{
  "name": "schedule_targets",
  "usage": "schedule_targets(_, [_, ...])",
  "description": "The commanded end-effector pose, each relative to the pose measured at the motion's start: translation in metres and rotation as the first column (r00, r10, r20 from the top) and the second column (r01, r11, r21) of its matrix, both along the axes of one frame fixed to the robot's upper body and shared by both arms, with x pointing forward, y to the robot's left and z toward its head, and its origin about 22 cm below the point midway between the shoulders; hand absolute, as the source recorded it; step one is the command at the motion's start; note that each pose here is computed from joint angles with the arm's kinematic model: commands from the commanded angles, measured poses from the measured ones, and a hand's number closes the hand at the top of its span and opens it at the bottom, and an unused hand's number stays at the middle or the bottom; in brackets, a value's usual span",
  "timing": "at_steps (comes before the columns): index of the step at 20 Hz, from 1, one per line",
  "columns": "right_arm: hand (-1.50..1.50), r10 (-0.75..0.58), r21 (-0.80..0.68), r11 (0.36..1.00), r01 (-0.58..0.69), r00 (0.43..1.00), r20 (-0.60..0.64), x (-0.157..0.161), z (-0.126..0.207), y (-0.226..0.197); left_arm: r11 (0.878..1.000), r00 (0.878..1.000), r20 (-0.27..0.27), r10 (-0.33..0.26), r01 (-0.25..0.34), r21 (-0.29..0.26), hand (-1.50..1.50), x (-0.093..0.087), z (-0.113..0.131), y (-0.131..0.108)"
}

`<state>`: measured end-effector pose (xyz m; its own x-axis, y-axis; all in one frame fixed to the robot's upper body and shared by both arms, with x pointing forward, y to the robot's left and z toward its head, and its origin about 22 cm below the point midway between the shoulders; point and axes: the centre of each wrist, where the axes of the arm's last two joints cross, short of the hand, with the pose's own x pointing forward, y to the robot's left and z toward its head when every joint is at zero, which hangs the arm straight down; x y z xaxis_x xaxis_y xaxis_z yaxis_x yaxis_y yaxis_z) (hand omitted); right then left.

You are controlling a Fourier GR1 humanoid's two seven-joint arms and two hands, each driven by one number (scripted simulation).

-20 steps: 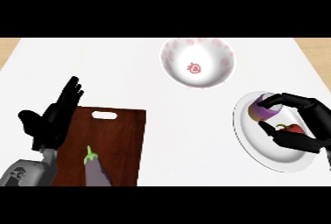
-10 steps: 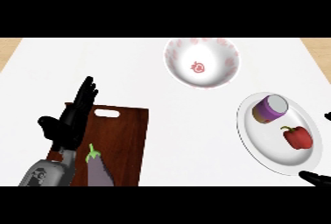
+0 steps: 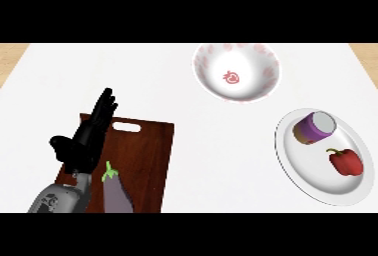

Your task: Pick the bell pepper from the plate and place it in the bowl

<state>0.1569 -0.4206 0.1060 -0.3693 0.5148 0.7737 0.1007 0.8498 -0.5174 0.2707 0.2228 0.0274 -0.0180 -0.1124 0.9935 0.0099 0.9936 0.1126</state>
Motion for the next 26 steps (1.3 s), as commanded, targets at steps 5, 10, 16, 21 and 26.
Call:
schedule_targets(5, [-1.5,-0.053,-0.146,0.989,0.01,0.954,-0.295,0.006,0.031,0.001,1.0,1.0,0.007,-0.023,0.023,0.001,0.0,-0.002,0.006,-0.001])
schedule_targets(10, [-1.5,-0.098,-0.199,0.98,0.021,0.916,-0.389,0.029,0.012,-0.003,1.0,1.0,-0.001,-0.016,0.016,0.003,0.0,0.005,0.016,-0.004])
schedule_targets(16, [-1.5,-0.031,-0.178,0.983,-0.048,0.909,-0.416,0.027,-0.011,-0.01,1.0,1.0,0.014,-0.003,0.003,0.002,0.0,0.019,0.0,-0.015])
schedule_targets(21, [-1.5,-0.013,-0.136,0.99,-0.044,0.919,-0.393,0.014,-0.011,-0.017,1.0,1.0,0.007,-0.001,0.001,-0.007,0.0,0.0,0.0,0.009])
schedule_targets(26, [-1.5,0.061,-0.043,0.996,-0.084,0.92,-0.388,0.006,-0.027,-0.023,1.0,1.0,0.004,-0.02,0.02,0.004,0.0,0.007,0.013,-0.011])
